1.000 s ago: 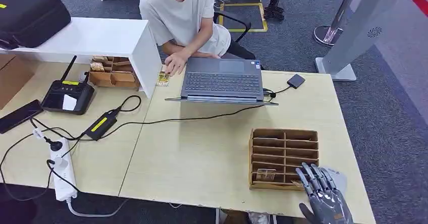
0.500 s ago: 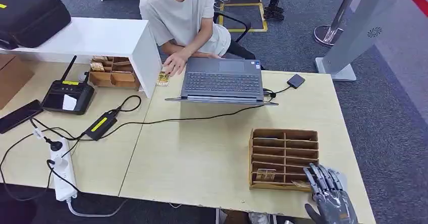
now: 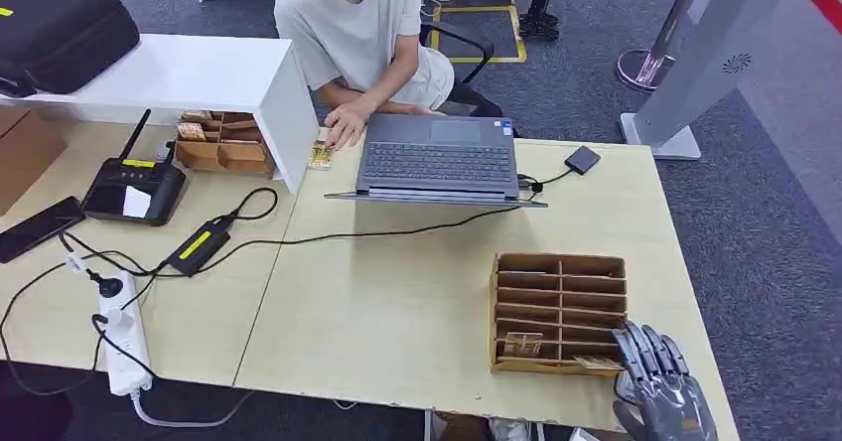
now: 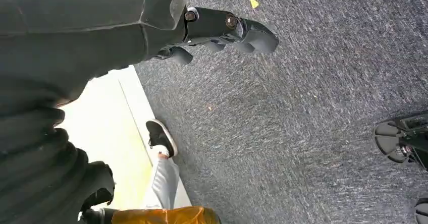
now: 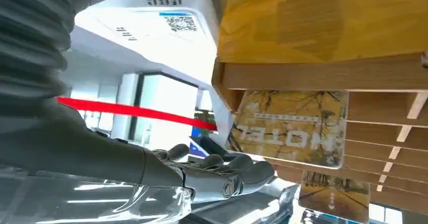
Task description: Pass the card to the sensor for recognition and then transmit it.
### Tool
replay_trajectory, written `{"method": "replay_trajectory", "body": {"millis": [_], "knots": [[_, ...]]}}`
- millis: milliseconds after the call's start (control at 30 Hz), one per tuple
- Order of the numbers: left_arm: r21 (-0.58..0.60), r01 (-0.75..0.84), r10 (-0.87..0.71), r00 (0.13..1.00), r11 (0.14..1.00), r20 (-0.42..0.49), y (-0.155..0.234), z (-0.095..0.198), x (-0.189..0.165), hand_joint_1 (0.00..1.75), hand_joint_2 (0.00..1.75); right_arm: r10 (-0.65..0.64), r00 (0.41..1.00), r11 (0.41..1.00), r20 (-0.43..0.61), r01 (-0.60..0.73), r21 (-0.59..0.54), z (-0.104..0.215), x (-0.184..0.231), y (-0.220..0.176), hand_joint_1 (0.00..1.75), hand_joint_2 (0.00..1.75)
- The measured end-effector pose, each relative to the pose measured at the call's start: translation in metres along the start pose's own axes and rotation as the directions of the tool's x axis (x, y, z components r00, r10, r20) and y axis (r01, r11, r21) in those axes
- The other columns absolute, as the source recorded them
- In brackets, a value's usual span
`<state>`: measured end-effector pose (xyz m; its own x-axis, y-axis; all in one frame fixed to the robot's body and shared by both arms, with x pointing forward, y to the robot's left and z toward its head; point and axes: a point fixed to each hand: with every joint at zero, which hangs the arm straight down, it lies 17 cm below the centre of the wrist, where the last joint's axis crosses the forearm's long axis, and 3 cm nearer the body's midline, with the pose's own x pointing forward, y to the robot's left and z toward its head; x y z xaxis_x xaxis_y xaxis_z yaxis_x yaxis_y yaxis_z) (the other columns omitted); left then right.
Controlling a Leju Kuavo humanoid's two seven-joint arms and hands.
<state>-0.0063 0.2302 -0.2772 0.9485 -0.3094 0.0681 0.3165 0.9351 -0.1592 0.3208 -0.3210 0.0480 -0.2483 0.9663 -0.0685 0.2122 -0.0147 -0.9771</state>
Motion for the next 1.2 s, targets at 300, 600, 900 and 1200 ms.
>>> {"method": "replay_trajectory", "body": {"millis": [300,600,900,1200], "knots": [[0.0,-0.005,0.005,1.0,1.0,0.001,-0.0001,0.0,0.0001,0.0,1.75,-0.004,1.0,1.0,-0.009,0.003,-0.019,-0.0017,-0.0068,-0.0041,1.75,1.75],[0.001,-0.013,0.013,1.0,1.0,0.001,0.0001,0.0,0.0001,0.0,1.75,-0.006,1.0,1.0,-0.016,0.006,-0.023,-0.0021,-0.0082,-0.0039,1.75,1.75],[0.0,-0.019,0.019,1.0,1.0,0.001,-0.0001,0.0,0.0,0.0,1.75,-0.011,1.0,1.0,-0.019,0.011,-0.02,-0.001,-0.0075,-0.0025,1.75,1.75],[0.0,-0.021,0.021,1.0,1.0,0.001,0.0,0.0,-0.0001,0.0,1.75,-0.015,1.0,1.0,-0.021,0.015,-0.019,-0.0006,-0.0065,-0.002,0.49,1.75]]}}
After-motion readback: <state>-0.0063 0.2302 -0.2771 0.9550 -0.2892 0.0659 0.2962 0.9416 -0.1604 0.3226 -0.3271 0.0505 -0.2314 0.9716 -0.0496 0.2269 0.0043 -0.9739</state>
